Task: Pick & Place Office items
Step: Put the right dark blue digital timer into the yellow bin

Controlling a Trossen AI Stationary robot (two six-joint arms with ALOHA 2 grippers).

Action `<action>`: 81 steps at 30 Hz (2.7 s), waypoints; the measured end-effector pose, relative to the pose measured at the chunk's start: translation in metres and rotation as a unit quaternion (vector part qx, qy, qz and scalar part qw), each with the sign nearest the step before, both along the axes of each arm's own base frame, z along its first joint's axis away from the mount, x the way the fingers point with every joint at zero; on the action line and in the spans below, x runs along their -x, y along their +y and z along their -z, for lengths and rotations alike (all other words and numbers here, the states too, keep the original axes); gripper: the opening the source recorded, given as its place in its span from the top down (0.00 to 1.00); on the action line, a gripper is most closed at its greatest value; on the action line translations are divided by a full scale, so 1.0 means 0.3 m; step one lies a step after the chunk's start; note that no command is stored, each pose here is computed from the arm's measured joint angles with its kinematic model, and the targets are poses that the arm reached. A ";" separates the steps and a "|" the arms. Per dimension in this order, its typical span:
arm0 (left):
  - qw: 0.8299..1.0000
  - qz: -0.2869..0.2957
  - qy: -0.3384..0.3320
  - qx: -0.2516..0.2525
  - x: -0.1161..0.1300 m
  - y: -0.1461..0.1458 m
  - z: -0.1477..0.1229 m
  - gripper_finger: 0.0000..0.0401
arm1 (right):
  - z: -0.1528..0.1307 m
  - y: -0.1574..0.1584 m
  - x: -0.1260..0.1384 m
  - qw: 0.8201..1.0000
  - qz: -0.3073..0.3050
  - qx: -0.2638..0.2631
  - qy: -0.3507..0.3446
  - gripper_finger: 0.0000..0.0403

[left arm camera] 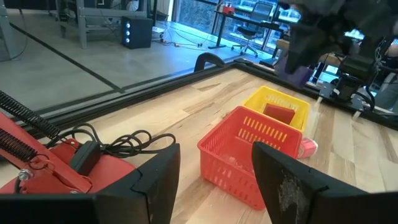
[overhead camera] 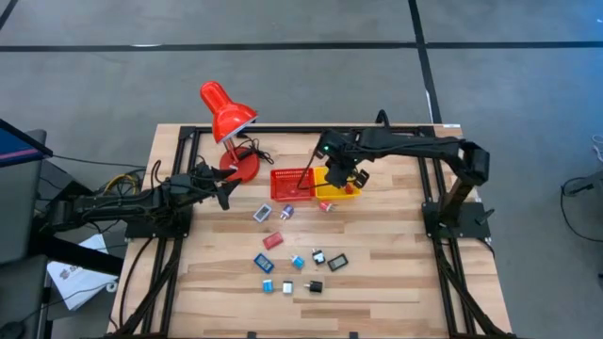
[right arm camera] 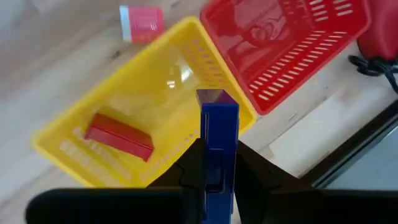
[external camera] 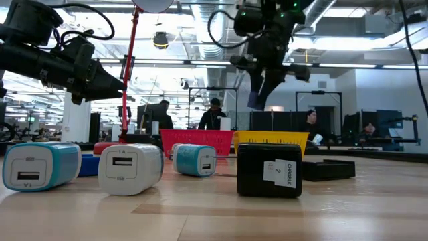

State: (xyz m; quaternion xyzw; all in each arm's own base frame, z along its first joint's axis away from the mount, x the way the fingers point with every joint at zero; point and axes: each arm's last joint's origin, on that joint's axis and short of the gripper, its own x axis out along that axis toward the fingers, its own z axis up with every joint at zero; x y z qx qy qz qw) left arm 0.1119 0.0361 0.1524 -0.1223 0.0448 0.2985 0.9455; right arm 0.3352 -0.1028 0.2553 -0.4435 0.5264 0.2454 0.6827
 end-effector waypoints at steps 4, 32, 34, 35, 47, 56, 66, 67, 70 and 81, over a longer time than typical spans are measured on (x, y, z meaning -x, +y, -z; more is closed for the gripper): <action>1.000 0.000 0.000 0.000 0.000 0.000 0.000 0.51 | 0.044 -0.003 -0.015 0.997 -0.059 0.023 0.036 0.87; 1.000 0.000 -0.002 0.003 0.000 0.000 0.000 0.51 | 0.142 0.007 -0.068 0.992 -0.112 0.009 0.058 0.87; 1.000 0.000 -0.002 0.003 0.000 0.000 0.000 0.51 | 0.146 0.007 -0.067 0.992 -0.112 0.008 0.059 0.87; 1.000 0.000 -0.002 0.003 0.000 0.000 0.000 0.51 | 0.150 0.007 -0.065 0.992 -0.112 0.007 0.060 0.87; 1.000 0.000 -0.002 0.003 0.000 0.000 0.000 0.51 | 0.209 -0.003 -0.049 0.994 -0.088 0.008 0.058 0.87; 1.000 0.000 -0.002 0.003 0.000 0.000 0.000 0.51 | 0.211 -0.012 -0.037 0.992 -0.100 0.006 0.073 0.87; 1.000 0.000 -0.002 0.003 0.000 0.000 0.000 0.51 | 0.255 -0.026 -0.046 0.991 -0.096 -0.002 0.089 0.87; 1.000 0.000 -0.002 0.003 0.000 0.000 0.000 0.51 | 0.264 -0.027 -0.045 0.991 -0.096 -0.004 0.095 0.87; 1.000 0.000 -0.002 0.003 0.000 0.000 0.000 0.51 | 0.285 -0.033 -0.049 0.990 -0.096 -0.007 0.101 0.87; 1.000 -0.002 -0.007 0.011 0.000 0.000 0.000 0.51 | 0.292 -0.037 -0.033 0.988 -0.088 -0.020 0.122 0.85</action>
